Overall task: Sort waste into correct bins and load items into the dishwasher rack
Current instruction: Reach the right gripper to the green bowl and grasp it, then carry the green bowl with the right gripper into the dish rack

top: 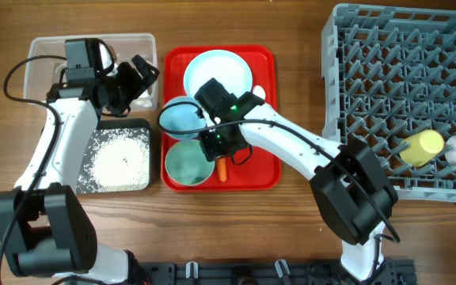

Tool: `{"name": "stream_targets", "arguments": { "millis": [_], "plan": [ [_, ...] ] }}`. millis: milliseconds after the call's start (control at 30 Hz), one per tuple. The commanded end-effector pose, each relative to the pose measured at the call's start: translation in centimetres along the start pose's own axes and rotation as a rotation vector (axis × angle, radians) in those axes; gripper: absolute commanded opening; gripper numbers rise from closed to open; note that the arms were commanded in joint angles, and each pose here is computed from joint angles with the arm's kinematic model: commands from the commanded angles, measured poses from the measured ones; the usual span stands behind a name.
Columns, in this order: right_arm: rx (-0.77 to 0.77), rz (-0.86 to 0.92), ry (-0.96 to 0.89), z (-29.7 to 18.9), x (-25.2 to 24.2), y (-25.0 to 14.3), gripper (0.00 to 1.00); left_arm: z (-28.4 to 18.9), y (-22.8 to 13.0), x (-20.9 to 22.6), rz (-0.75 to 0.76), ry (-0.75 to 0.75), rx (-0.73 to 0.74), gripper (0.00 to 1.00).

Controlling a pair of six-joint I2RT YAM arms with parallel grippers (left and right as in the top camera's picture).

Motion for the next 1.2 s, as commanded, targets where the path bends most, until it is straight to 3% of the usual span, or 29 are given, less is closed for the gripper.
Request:
{"name": "stream_targets", "arguments": {
  "millis": [0,233,367,467,633,733,833,967,1167],
  "plan": [
    [-0.029,0.000,-0.083,0.7,-0.9,0.2,0.04,-0.2,0.2,0.0,0.022,0.004,-0.011,1.00],
    [-0.201,-0.005,-0.151,-3.8,-1.1,1.3,0.04,-0.2,0.2,0.0,0.022,0.004,-0.011,1.00],
    [-0.469,0.036,-0.300,-11.5,-2.7,1.7,0.04,-0.2,0.2,0.0,0.022,0.004,-0.010,1.00],
    [-0.716,0.122,-0.471,-17.9,-5.2,1.7,0.04,-0.2,0.2,0.0,0.022,0.004,-0.011,1.00],
    [-1.051,0.333,-0.929,-26.2,-11.4,2.1,0.04,-0.2,0.2,0.0,0.022,0.004,-0.011,1.00],
    [-1.116,0.438,-1.089,-28.9,-15.3,3.3,0.04,-0.2,0.2,0.0,0.022,0.004,-0.011,1.00],
    [-1.205,0.540,-1.121,-31.4,-19.0,4.9,0.04,-0.2,0.2,0.0,0.022,0.004,-0.011,1.00],
    [-1.240,0.484,-1.101,-32.3,-22.0,7.5,0.04,-0.2,0.2,0.0,0.022,0.004,-0.011,1.00],
    [-1.123,0.334,-1.368,-29.3,-25.5,12.1,0.04,-0.2,0.2,0.0,0.022,0.004,-0.010,1.00]
  ]
}}
Point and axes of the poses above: each gripper's point midway between its finger pads, its own z axis out along the fingers, its own x axis along the line the jaws close on, y = z × x, the point moved 8 cm from there along -z, back along the fingers, and after that the axes turned 11 degrees about z, right-handed, at the moved point
